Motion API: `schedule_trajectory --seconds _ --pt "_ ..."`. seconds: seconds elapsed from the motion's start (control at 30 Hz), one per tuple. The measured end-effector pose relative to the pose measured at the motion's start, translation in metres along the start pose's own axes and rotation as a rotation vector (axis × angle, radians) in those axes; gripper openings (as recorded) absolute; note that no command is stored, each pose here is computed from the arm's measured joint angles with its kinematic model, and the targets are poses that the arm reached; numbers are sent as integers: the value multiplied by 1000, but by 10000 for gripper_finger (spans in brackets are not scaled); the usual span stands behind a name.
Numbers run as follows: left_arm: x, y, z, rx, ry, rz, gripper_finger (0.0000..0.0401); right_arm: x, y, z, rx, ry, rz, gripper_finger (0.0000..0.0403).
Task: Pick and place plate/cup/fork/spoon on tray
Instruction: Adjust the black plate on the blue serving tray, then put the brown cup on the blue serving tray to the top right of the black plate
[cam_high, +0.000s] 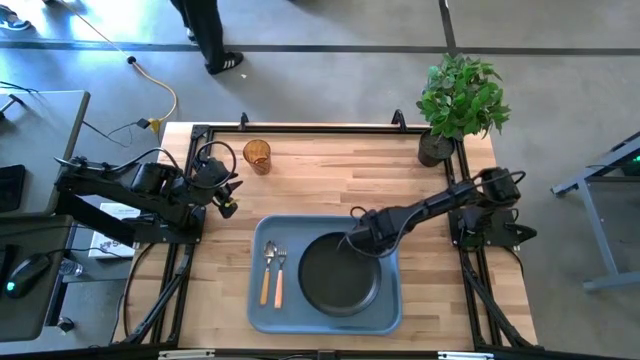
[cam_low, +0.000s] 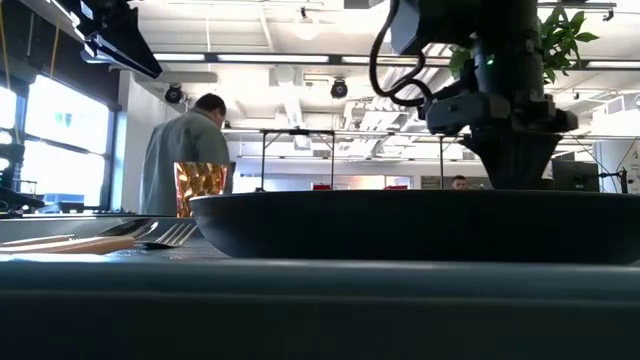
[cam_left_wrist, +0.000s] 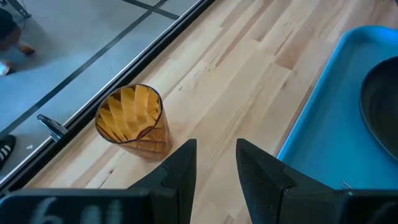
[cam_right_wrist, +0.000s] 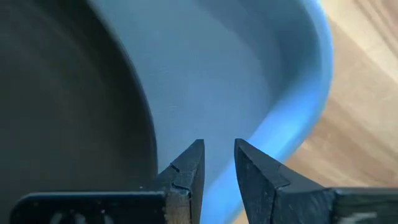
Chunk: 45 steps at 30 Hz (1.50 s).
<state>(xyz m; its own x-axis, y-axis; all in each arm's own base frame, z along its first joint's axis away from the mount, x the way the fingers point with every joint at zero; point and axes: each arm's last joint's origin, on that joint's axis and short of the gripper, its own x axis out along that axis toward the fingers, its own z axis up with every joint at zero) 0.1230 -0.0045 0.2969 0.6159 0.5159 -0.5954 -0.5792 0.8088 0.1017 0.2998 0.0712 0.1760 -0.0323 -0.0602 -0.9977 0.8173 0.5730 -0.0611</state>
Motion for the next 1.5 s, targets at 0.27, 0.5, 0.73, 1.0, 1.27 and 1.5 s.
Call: schedule_trajectory --seconds 0.27,0.5,0.73,1.0,1.27,1.5 --pt "0 0 0 -1 -9 13 101 0 5 -9 29 -17 9 77" --pt "0 0 0 0 -9 14 101 13 4 -9 58 -17 36 77" --pt "0 0 0 1 -10 15 101 15 7 -9 59 -16 72 77" --pt "0 1 0 2 -11 18 101 14 15 -6 66 -43 154 77" --pt "0 1 0 2 -11 18 101 13 15 2 91 -54 185 77" --pt "0 1 0 2 -11 18 101 8 4 12 118 -51 152 77"
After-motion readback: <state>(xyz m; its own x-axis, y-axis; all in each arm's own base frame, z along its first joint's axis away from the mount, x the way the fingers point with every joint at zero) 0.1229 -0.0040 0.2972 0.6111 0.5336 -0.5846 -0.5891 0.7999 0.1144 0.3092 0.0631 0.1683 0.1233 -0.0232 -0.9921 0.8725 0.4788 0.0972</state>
